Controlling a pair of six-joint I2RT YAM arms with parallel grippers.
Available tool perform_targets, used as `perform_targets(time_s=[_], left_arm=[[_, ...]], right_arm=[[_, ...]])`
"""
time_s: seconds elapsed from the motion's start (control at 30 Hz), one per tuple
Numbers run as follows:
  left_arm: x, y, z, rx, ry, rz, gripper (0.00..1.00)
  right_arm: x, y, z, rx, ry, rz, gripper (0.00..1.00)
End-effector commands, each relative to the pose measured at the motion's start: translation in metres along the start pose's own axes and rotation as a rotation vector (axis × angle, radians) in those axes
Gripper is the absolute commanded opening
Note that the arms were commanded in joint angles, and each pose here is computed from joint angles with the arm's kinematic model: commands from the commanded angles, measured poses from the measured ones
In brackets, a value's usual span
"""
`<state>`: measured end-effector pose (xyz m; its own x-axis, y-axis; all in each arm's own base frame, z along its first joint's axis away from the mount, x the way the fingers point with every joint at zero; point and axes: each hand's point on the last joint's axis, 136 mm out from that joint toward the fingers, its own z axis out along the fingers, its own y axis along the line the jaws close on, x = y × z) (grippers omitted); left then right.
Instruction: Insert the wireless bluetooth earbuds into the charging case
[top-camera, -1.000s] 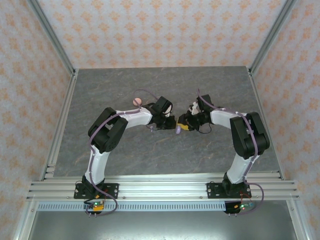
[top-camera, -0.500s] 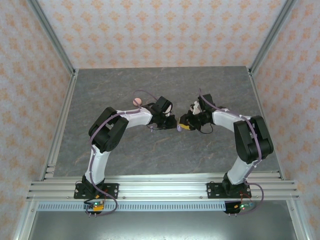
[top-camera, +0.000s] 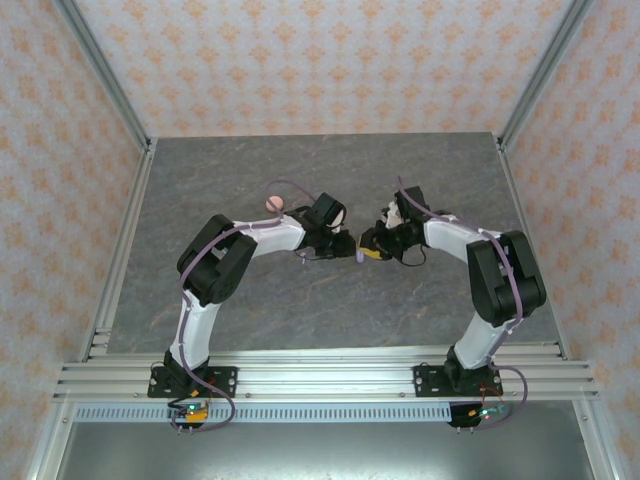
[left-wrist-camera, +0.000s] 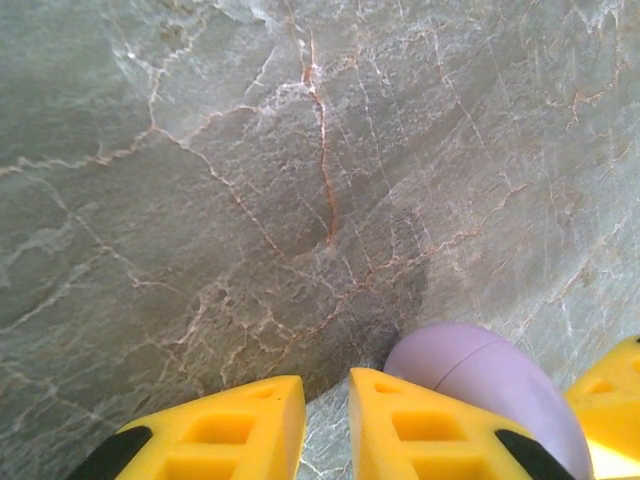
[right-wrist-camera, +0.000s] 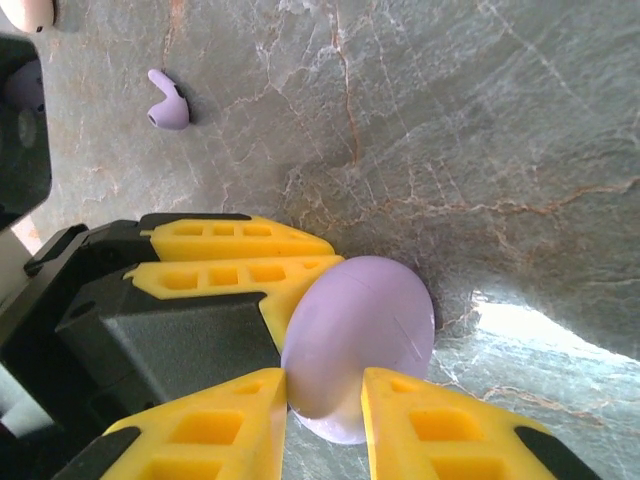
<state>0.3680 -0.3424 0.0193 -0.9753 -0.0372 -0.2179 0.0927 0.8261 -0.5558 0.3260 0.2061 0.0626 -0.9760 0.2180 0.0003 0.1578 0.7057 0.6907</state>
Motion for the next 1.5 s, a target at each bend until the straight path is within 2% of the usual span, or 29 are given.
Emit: perform_targets(time_s=[0.0, 0.1, 0.33, 0.37, 0.73, 1.2, 1.47], left_arm=[[0.012, 0.045, 0.013, -0.181, -0.022, 0.000, 0.24], [0.015, 0.045, 0.013, -0.180, -0.009, 0.009, 0.22], [0.017, 0.047, 0.008, -0.193, -0.014, 0.013, 0.01], [0.017, 0.048, 0.007, -0.197, -0.018, 0.015, 0.00], [0.014, 0.061, -0.014, -0.306, -0.055, 0.042, 0.00], [0.018, 0.059, -0.038, -0.380, -0.069, 0.128, 0.00], [0.002, 0.026, -0.073, -0.303, -0.152, 0.176, 0.00]], right_arm=[[0.004, 0.010, 0.011, -0.013, 0.039, -0.036, 0.27], [0.003, 0.013, 0.011, -0.018, 0.042, -0.041, 0.27], [0.005, 0.023, 0.012, -0.016, 0.053, -0.072, 0.27], [0.004, 0.023, 0.012, -0.015, 0.052, -0.072, 0.27], [0.002, 0.021, 0.016, 0.004, 0.055, -0.072, 0.26], [0.001, 0.024, 0.022, 0.038, 0.070, -0.089, 0.27], [-0.007, 0.021, 0.003, 0.101, -0.036, -0.105, 0.29]])
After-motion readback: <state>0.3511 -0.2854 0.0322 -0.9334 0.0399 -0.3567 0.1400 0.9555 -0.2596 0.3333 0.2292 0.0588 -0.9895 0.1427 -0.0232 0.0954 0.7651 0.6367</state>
